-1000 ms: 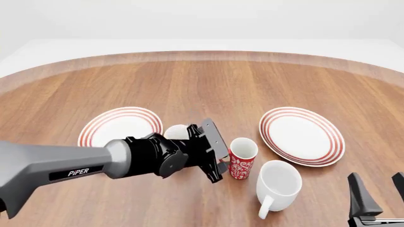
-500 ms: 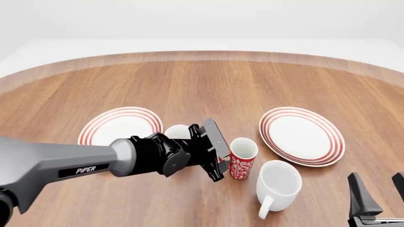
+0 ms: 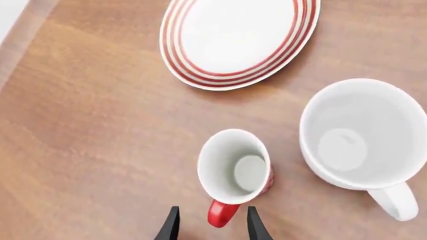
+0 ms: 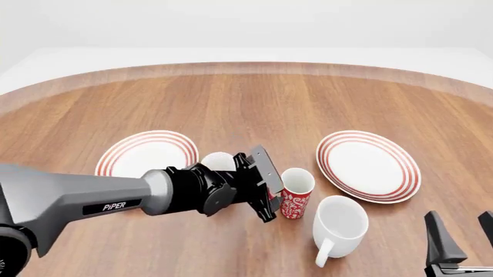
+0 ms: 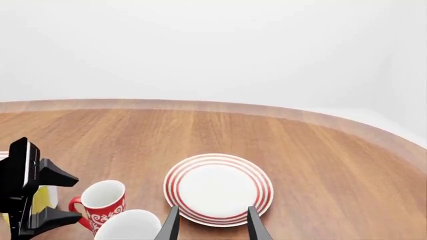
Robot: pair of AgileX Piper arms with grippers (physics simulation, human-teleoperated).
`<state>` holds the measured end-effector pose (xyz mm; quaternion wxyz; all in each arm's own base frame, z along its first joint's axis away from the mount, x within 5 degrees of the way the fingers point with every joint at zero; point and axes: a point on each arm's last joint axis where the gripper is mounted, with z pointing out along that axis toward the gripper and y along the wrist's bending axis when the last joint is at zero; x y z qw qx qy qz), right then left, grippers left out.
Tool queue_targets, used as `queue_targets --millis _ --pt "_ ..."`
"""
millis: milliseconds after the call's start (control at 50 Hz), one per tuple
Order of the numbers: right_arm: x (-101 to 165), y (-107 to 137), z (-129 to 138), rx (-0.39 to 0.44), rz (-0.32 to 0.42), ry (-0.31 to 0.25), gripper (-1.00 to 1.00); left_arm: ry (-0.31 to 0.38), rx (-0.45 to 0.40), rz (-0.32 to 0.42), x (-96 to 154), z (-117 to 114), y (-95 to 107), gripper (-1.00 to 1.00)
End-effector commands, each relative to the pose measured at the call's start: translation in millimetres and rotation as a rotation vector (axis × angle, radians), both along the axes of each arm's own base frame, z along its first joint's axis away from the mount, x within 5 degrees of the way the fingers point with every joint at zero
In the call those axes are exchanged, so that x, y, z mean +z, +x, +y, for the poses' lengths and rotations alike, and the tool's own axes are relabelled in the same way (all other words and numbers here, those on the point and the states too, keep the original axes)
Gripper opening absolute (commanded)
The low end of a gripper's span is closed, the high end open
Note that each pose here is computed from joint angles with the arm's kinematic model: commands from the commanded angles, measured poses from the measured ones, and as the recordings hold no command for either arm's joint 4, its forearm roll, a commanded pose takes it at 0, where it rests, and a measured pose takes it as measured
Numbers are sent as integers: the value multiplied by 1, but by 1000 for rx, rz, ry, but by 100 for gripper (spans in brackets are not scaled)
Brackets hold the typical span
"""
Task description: Put the red mug on the left plate.
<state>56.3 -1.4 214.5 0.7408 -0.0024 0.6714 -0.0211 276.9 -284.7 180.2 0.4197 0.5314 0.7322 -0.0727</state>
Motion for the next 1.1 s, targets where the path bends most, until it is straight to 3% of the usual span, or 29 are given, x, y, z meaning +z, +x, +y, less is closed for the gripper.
queue_targets --millis 20,780,800,1100 --pt "0 0 0 -2 2 2 100 0 -2 5 -4 -2 0 100" --pt "0 0 -1 -11 1 9 100 -12 9 18 -9 -5 0 100" --pt "0 0 -1 -11 2 9 100 -15 9 17 -8 -5 0 -100" --pt "0 1 -1 -10 0 7 100 -26 13 13 -5 -4 -1 -100"
